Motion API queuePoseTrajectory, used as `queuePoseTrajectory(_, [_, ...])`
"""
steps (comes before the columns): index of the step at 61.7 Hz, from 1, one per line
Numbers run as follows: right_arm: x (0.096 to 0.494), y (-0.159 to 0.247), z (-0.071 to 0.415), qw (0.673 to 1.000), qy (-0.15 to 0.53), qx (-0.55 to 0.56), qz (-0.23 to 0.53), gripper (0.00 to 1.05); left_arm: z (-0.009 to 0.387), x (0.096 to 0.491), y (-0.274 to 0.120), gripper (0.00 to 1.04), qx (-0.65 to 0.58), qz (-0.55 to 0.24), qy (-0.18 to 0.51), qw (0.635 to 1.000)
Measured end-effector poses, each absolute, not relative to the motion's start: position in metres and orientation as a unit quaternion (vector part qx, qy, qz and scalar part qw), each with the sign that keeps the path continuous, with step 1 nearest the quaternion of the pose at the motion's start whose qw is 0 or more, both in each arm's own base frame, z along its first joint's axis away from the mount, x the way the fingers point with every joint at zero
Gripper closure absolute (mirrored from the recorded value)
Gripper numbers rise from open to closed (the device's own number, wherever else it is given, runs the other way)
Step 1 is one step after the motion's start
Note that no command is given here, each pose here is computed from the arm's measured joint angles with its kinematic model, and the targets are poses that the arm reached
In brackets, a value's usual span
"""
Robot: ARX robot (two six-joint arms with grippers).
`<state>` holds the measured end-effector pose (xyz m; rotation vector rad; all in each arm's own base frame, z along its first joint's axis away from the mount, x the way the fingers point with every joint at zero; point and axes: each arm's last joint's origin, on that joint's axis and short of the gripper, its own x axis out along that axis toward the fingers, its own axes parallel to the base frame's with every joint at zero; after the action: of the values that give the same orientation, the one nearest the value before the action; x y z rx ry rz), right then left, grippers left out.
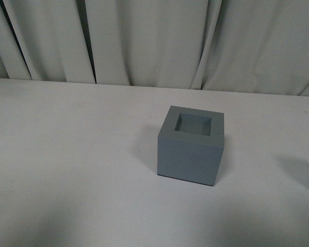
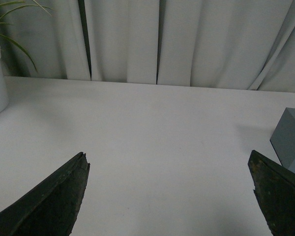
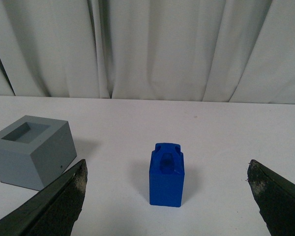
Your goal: Insert blue part into gray base
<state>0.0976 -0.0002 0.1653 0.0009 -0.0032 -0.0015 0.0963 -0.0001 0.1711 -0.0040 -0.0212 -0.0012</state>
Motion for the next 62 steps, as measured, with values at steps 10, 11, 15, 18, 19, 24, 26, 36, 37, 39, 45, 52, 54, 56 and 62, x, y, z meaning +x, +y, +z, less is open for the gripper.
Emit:
queuePoseTrajectory(10, [0.098,0.000,0.165,1.000,-0.002,0.000,-0.001,0.09,0.171,0.096,0.000,0.06,-0.002,-0.001,-0.011,1.000])
queuePoseTrajectory(11, [0.098,0.000,0.165,1.000,-0.002,0.000,-0.001,0.09,0.171,0.096,0.000,0.06,-0.002,-0.001,-0.011,1.000])
queuePoseTrajectory(15, [0.098,0.000,0.165,1.000,-0.002,0.000,-0.001,0.09,0.171,0.096,0.000,0.06,-0.002,-0.001,-0.011,1.000])
queuePoseTrajectory(18, [0.098,0.000,0.165,1.000,-0.002,0.000,-0.001,0.09,0.171,0.096,0.000,0.06,-0.002,-0.001,-0.011,1.000])
queuePoseTrajectory(19, [0.098,0.000,0.165,1.000,-0.002,0.000,-0.001,0.09,0.171,0.096,0.000,0.06,-0.002,-0.001,-0.011,1.000])
queuePoseTrajectory(24, [0.098,0.000,0.165,1.000,-0.002,0.000,-0.001,0.09,0.171,0.096,0.000,0.06,-0.002,-0.001,-0.011,1.000])
queuePoseTrajectory(26, [0.098,0.000,0.165,1.000,-0.002,0.000,-0.001,0.09,0.171,0.096,0.000,0.06,-0.002,-0.001,-0.011,1.000])
queuePoseTrajectory(36, [0.098,0.000,0.165,1.000,-0.002,0.000,-0.001,0.09,0.171,0.096,0.000,0.06,-0.002,-0.001,-0.011,1.000])
queuePoseTrajectory(37, [0.098,0.000,0.165,1.000,-0.002,0.000,-0.001,0.09,0.171,0.096,0.000,0.06,-0.002,-0.001,-0.011,1.000])
queuePoseTrajectory(39, [0.098,0.000,0.165,1.000,-0.002,0.000,-0.001,0.09,0.171,0.096,0.000,0.06,-0.002,-0.001,-0.011,1.000])
queuePoseTrajectory(45, [0.098,0.001,0.164,0.994,0.101,-0.030,-0.037,0.09,0.171,0.096,0.000,0.06,-0.002,-0.001,-0.011,1.000])
queuePoseTrajectory(52, [0.107,0.001,0.170,0.979,0.194,-0.038,-0.045,0.09,0.171,0.096,0.000,0.06,-0.002,-0.001,-0.011,1.000])
queuePoseTrajectory(54, [0.113,-0.001,0.179,0.973,0.223,-0.028,-0.047,0.09,0.171,0.096,0.000,0.06,-0.002,-0.001,-0.011,1.000])
queuePoseTrajectory(56, [0.118,-0.003,0.185,0.971,0.233,-0.018,-0.047,0.09,0.171,0.096,0.000,0.06,-0.002,-0.001,-0.011,1.000])
queuePoseTrajectory(62, [0.138,-0.010,0.205,0.960,0.274,0.006,-0.053,0.09,0.171,0.096,0.000,0.06,-0.002,-0.001,-0.011,1.000])
